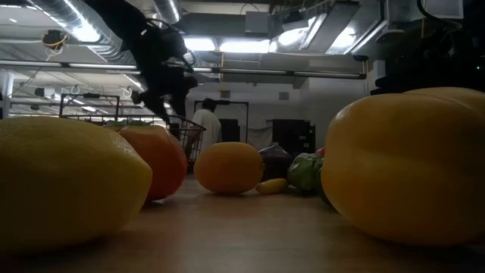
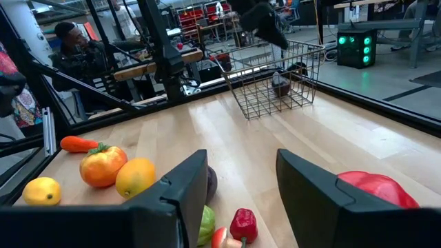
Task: Sort produce into baskets
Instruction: Put the orange carrot into the silver wire basket
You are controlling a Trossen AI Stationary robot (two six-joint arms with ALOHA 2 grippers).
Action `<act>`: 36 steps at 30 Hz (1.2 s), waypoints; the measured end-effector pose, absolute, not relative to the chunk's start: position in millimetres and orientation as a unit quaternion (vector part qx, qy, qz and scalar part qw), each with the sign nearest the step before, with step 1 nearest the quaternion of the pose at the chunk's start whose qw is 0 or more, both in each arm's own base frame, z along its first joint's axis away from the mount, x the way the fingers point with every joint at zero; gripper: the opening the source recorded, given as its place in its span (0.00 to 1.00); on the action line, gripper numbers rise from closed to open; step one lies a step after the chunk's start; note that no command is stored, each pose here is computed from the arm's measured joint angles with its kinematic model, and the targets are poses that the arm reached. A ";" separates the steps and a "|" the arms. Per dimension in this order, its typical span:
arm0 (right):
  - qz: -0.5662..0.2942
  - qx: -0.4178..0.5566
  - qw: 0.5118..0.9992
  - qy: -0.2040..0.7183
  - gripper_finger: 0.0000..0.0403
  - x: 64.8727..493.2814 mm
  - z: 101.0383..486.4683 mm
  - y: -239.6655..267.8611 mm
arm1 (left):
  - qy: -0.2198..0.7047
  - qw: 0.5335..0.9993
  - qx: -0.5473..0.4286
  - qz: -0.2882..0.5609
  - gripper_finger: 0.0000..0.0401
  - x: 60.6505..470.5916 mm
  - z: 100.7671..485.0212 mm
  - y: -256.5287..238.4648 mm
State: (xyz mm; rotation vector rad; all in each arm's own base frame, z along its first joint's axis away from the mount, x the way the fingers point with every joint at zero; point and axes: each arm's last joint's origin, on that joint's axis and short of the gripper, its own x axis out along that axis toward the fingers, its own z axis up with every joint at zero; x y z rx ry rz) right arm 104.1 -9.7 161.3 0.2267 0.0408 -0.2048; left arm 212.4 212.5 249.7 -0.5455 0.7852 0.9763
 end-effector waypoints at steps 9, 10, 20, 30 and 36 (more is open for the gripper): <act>-0.102 0.113 0.988 0.020 0.43 104.1 161.3 -9.7 | 0.343 0.817 -0.207 0.415 0.63 231.6 279.1 206.1; -0.102 0.113 0.988 0.020 0.43 104.1 161.3 -9.7 | 0.342 0.824 -0.201 0.405 0.63 234.6 281.9 203.9; -0.102 0.113 0.988 0.020 0.43 104.1 161.3 -9.7 | 0.353 0.860 -0.165 0.328 0.63 264.5 289.9 166.1; -0.102 0.113 0.988 0.020 0.43 104.1 161.3 -9.7 | 0.367 0.886 -0.134 0.249 0.63 290.2 289.8 115.2; -0.102 0.113 0.988 0.020 0.43 104.1 161.3 -9.7 | 0.374 0.900 -0.112 0.194 0.63 302.2 289.8 78.6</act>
